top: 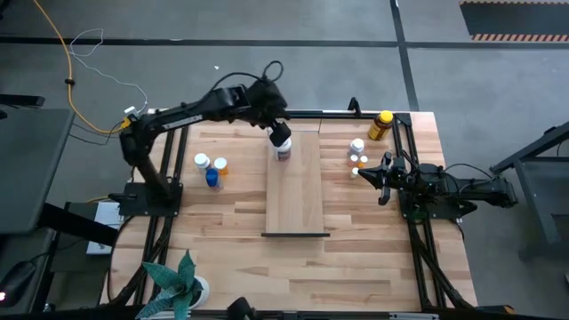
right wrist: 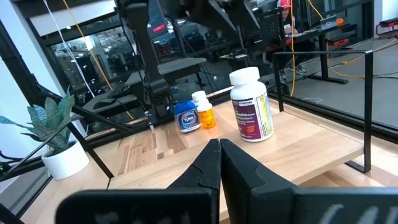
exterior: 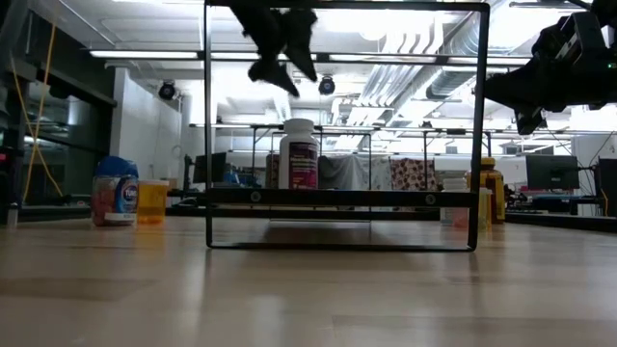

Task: Pick and place medicine bottles onto shelf by color
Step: Put the large yellow pill bottle on the shelf

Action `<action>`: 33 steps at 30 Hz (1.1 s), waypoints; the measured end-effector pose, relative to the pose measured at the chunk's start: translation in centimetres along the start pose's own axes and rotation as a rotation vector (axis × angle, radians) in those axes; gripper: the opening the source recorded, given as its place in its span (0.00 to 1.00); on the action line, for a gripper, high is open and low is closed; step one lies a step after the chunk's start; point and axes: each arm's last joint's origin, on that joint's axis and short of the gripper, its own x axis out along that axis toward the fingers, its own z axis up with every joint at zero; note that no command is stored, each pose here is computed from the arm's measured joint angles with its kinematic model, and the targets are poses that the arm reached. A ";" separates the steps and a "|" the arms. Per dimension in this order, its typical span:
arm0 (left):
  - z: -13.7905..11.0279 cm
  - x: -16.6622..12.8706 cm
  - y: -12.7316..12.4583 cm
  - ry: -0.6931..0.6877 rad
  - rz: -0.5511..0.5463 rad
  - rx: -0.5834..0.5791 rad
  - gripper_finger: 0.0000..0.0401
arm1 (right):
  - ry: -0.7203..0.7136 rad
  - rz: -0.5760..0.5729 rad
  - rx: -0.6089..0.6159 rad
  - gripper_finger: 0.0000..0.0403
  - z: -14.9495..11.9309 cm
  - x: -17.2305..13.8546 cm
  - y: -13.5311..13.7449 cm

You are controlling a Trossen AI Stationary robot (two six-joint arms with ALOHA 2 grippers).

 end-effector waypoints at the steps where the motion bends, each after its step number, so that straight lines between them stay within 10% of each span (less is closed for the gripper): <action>1: 0.0 -0.6 -0.5 -0.032 -0.003 0.015 0.77 | 0.000 0.000 0.000 0.00 0.0 0.0 0.0; 7: -1.6 -4.4 -3.3 -0.284 -0.077 0.091 0.77 | 0.000 0.000 0.000 0.00 0.0 0.0 0.0; 15: -10.1 -8.1 -3.7 -0.537 -0.208 0.143 0.77 | 0.000 0.000 0.000 0.00 0.0 0.0 0.0; 23: -19.1 -8.0 -2.9 -0.775 -0.343 0.164 0.77 | 0.000 0.000 0.000 0.00 0.0 0.0 0.0; 33: -23.3 -7.9 -2.2 -0.871 -0.395 0.196 0.77 | 0.000 0.000 0.000 0.00 0.0 0.0 0.0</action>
